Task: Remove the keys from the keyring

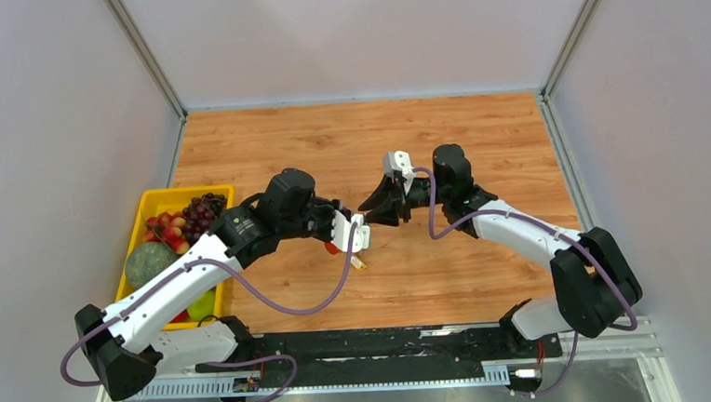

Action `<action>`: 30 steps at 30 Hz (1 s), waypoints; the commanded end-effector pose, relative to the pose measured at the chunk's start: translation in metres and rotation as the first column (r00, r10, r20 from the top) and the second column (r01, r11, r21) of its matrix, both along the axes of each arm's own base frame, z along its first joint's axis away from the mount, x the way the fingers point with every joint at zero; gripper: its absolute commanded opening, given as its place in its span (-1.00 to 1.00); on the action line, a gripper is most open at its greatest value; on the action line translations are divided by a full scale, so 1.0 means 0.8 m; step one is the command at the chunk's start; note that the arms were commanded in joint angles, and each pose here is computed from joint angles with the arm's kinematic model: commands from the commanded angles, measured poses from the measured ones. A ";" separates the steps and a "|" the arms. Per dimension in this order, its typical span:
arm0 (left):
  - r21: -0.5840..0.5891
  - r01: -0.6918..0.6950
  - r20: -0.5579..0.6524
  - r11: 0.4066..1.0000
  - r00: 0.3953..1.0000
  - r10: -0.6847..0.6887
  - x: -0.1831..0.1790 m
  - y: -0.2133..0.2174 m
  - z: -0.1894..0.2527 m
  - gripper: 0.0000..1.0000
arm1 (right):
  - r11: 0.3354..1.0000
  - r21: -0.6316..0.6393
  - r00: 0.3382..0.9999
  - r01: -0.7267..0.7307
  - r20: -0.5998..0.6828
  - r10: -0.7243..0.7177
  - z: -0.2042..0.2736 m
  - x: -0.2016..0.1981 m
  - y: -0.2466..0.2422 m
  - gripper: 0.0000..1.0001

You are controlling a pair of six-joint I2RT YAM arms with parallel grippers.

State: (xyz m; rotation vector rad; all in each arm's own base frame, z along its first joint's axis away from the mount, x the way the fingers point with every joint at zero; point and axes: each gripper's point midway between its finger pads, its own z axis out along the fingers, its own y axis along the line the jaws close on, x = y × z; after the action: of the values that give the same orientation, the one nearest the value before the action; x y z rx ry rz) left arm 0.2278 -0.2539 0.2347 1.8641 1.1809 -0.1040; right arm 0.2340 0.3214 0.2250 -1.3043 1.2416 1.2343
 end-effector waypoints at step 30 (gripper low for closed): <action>-0.110 0.189 0.040 0.976 0.982 -0.185 -0.033 -0.024 0.033 -1.00 | 0.988 0.026 0.986 -0.154 0.075 0.152 0.018 -0.045 0.008 -0.49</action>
State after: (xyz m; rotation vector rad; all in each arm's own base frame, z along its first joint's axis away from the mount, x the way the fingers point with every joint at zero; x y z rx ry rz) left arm 0.2064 -0.2699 0.2465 1.8860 1.0373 -0.2380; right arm 0.2103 0.3303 0.2244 -1.3843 1.1782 1.2921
